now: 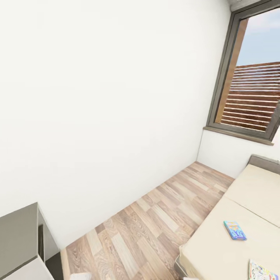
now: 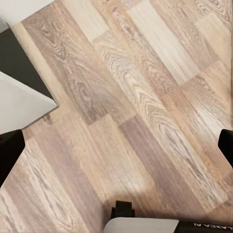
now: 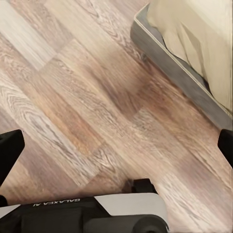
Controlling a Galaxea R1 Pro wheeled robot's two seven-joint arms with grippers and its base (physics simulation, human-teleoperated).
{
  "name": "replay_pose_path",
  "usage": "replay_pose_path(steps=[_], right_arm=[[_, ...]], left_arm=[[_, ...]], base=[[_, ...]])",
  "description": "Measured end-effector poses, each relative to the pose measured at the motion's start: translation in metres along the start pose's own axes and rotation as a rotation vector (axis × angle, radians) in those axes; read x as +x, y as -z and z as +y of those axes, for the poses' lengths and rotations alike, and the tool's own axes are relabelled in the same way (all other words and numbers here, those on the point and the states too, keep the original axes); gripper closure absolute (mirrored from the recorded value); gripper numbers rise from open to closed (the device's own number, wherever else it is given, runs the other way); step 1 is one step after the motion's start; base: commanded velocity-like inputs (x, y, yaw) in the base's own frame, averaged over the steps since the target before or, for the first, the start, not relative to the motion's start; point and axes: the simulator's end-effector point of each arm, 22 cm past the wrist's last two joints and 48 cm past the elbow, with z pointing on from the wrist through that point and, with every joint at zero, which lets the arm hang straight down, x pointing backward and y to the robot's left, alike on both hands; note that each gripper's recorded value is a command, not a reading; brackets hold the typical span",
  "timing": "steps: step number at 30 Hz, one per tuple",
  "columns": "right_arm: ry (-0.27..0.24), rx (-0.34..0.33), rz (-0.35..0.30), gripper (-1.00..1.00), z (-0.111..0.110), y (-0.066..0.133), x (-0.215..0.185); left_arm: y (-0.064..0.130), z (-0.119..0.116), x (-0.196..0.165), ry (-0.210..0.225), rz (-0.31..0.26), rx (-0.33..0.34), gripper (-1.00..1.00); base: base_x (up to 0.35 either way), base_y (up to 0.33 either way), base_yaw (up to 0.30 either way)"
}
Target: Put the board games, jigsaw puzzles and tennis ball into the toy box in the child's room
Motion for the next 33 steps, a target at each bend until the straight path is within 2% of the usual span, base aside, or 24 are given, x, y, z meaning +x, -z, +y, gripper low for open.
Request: replay_pose_path(steps=[33], right_arm=[[-0.002, 0.007, 0.023, -1.00, -0.0048, -0.0030, 0.0090]], left_arm=[[-0.0023, 0.0019, 0.0083, -0.006, 0.020, -0.003, -1.00]], base=[[0.000, 0.000, -0.277]])
